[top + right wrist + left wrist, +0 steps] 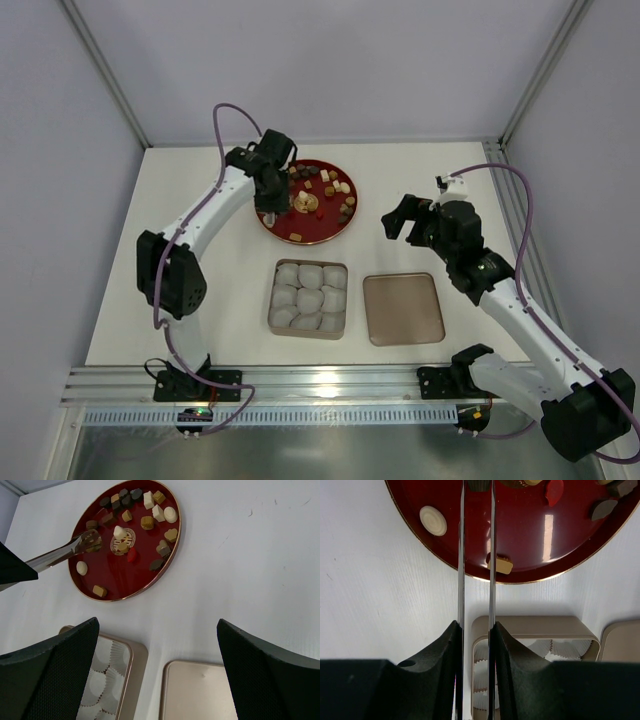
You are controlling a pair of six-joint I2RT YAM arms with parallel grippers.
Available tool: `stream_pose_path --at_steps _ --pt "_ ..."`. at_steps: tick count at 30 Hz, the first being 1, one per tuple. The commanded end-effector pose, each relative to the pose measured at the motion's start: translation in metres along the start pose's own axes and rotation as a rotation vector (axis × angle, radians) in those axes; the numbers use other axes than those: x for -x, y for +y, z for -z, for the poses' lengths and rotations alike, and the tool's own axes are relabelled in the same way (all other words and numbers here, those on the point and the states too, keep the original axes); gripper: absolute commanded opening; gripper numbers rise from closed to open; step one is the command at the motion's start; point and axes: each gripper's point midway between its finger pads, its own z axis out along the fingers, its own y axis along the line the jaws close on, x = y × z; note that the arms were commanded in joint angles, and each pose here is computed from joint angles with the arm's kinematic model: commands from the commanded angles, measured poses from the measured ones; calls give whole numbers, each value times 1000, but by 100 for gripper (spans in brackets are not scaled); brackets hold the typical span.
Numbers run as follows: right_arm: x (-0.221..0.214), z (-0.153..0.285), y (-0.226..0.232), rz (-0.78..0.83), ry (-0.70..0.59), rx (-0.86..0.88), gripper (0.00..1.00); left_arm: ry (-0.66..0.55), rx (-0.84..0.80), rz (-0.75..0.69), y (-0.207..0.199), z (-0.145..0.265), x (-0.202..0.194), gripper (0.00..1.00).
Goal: Pack the chocolate
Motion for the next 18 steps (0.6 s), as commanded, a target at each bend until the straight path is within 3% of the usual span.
stream_pose_path --at_steps 1,18 --pt "9 -2 2 -4 -31 2 100 -66 -42 -8 -3 40 11 27" --pt "6 -5 1 -13 -26 -1 100 -69 -141 3 1 112 -47 27"
